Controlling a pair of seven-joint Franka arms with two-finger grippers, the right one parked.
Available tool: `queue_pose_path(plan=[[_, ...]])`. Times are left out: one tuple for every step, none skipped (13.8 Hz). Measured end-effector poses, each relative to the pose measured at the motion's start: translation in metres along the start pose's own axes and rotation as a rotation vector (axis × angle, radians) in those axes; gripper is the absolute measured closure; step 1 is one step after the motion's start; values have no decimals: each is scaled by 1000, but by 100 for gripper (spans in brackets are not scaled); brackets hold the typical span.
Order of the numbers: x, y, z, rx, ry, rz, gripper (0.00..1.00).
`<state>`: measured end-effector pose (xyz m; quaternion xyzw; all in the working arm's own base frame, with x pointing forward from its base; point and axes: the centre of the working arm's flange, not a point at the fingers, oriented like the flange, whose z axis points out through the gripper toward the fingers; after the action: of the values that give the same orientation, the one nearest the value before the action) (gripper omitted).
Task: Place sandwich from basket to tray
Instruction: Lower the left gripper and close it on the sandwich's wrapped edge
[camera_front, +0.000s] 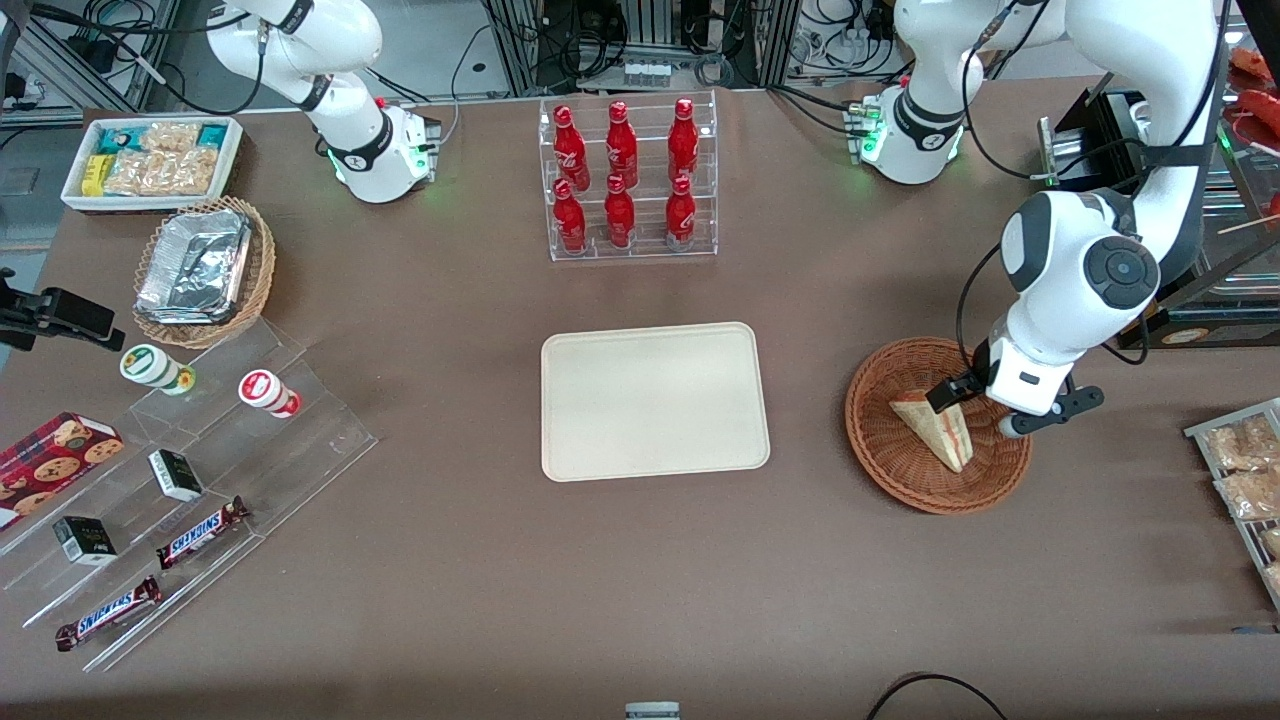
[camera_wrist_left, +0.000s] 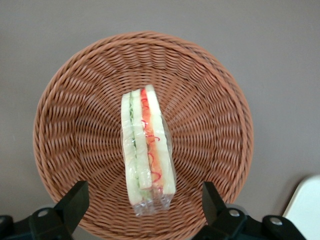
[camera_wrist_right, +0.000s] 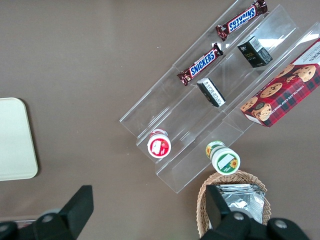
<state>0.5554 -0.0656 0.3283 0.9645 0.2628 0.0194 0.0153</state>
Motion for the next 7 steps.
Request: queue_pose_path(plan=[[0, 1, 2, -6, 6, -102, 0], [-1, 2, 5, -7, 7, -164, 0], [-2, 2, 9, -6, 5, -192, 0], [-2, 1, 13, -5, 3, -206, 0], [-2, 1, 16, -2, 0, -212, 0], [-2, 1, 19, 2, -4, -216, 0], [-3, 1, 24, 5, -8, -219, 0]])
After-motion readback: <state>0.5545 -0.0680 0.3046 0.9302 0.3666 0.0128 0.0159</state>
